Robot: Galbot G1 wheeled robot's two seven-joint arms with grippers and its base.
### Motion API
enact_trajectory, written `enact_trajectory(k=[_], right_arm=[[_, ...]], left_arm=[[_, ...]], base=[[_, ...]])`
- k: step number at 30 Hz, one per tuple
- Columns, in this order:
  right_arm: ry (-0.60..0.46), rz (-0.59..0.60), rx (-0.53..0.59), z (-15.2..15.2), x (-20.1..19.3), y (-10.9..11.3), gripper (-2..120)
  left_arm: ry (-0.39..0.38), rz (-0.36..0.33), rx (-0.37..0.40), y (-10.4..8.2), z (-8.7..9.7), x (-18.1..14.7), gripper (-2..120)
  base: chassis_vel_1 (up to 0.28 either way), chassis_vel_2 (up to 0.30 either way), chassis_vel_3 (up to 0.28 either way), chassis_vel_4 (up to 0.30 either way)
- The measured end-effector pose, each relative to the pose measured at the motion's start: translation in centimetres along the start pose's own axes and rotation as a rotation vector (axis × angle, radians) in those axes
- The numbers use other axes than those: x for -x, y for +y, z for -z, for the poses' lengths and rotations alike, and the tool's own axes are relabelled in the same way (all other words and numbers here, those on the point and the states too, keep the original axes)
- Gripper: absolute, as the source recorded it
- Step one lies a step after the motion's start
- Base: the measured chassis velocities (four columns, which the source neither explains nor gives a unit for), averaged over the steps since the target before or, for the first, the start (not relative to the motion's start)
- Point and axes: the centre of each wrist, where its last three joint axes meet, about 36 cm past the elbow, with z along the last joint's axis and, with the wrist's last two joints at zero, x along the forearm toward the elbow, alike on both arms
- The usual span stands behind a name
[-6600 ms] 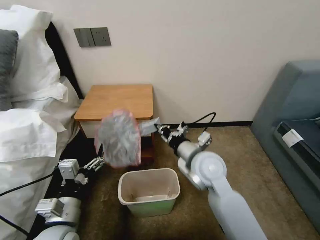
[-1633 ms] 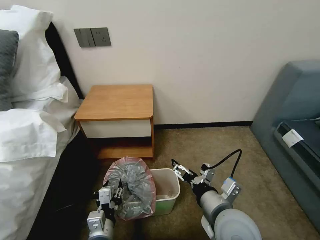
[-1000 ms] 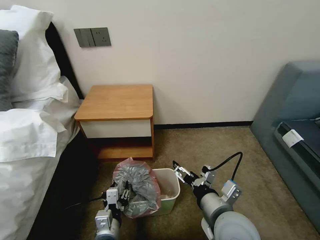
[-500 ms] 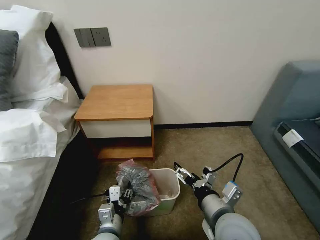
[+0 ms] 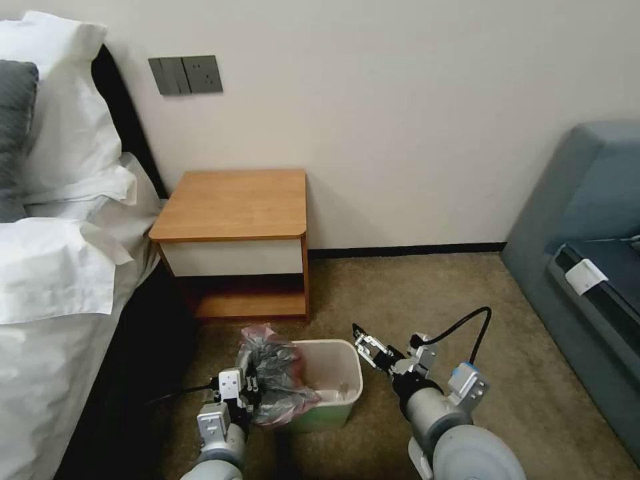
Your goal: Pick up the garbage bag from the table and place it over the trash can.
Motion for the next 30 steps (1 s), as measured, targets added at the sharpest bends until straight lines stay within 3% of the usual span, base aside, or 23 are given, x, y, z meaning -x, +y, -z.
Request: enact_trajectory(k=[7, 11, 13, 19, 22, 30], right_arm=[[-0.032, 0.068, -0.024, 1.0, -1.2, 0.8, 100], [-0.059, 0.167, -0.096, 1.8, -2.2, 1.4, 100], [-0.050, 0.273, -0.180, 2.6, -2.7, 1.7, 100], [-0.023, 0.404, -0.297, 3.0, -1.9, 2.4, 100], [0.021, 0.486, -0.361, 2.4, -0.9, 2.8, 100], [0.056, 0.531, -0.480, -0.2, 1.5, 3.2, 100]], left_arm=[[-0.094, 0.019, -0.035, 0.2, 0.1, -0.5, 9], [-0.181, 0.016, -0.050, 0.6, 1.0, -1.0, 8], [-0.273, 0.007, -0.040, 1.3, 1.4, -1.1, 8], [-0.378, -0.010, -0.025, 2.1, 2.1, -1.5, 8], [-0.429, -0.030, -0.014, 2.4, 2.8, -2.1, 8], [-0.495, -0.057, 0.027, 2.8, 2.7, -2.9, 8]], base=[[0.000, 0.000, 0.000, 0.000], [0.000, 0.000, 0.000, 0.000], [0.000, 0.000, 0.000, 0.000], [0.000, 0.000, 0.000, 0.000], [0.000, 0.000, 0.000, 0.000], [0.000, 0.000, 0.000, 0.000]])
